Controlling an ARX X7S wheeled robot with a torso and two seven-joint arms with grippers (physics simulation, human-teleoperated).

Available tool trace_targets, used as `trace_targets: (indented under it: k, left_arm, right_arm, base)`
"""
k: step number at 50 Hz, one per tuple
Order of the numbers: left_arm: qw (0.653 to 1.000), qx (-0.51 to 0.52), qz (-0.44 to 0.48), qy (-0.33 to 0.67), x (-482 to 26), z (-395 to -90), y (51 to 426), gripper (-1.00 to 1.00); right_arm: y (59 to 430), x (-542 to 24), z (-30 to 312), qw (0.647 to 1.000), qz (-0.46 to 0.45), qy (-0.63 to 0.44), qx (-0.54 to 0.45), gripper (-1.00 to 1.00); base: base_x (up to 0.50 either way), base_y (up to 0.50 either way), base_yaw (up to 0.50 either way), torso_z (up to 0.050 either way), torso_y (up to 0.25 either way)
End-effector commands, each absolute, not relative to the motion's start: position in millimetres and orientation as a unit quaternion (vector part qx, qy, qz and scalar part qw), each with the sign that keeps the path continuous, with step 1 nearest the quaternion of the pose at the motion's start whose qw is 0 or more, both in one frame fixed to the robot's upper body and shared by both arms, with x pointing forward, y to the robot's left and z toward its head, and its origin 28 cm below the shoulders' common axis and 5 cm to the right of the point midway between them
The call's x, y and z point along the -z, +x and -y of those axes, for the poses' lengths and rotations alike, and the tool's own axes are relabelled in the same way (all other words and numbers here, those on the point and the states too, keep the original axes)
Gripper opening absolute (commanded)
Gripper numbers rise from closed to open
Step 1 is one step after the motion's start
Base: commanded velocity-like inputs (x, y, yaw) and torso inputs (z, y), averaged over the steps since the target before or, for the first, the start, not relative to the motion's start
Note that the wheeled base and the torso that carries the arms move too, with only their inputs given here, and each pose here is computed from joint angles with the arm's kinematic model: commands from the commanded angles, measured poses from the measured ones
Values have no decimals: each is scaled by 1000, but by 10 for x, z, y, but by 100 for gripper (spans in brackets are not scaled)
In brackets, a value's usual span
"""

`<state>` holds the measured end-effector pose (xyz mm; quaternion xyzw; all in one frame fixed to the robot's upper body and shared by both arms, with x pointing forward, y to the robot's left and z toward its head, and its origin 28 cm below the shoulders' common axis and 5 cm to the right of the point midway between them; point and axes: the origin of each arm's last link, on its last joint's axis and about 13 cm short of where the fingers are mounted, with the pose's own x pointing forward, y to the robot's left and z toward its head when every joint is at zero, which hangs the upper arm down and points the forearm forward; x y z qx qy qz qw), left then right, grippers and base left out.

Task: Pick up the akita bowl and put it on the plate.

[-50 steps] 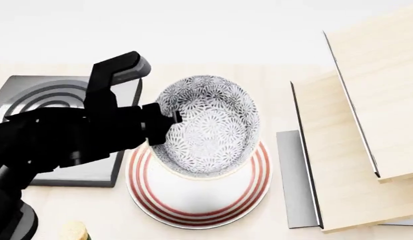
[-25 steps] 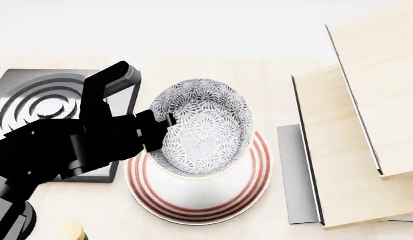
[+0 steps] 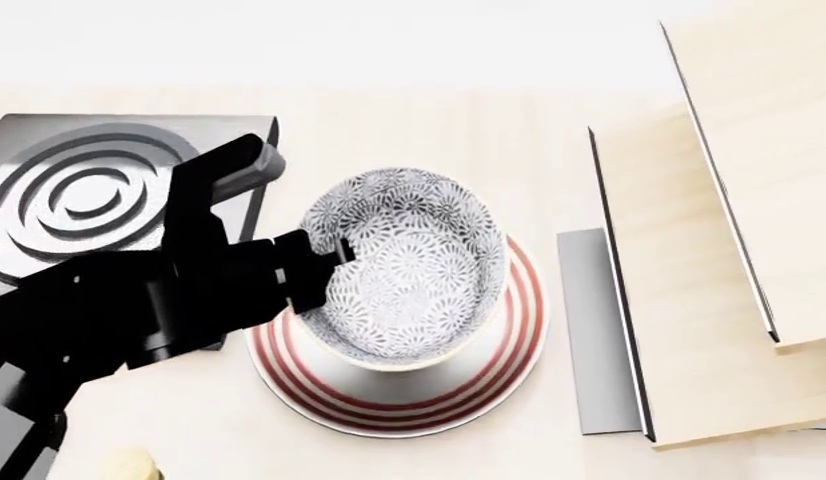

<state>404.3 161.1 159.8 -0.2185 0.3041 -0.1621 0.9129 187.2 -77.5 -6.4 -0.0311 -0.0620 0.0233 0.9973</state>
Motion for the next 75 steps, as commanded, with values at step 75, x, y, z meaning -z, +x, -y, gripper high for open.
trace_targets:
  k: [75]
  left_arm:
    - [909,121,-298,-264,-1365,-1559,3998,-100]
  right_arm:
    - [1863,100,754,997,56,-28,-34,100]
  base:
    - [0,0,0,0,-1]
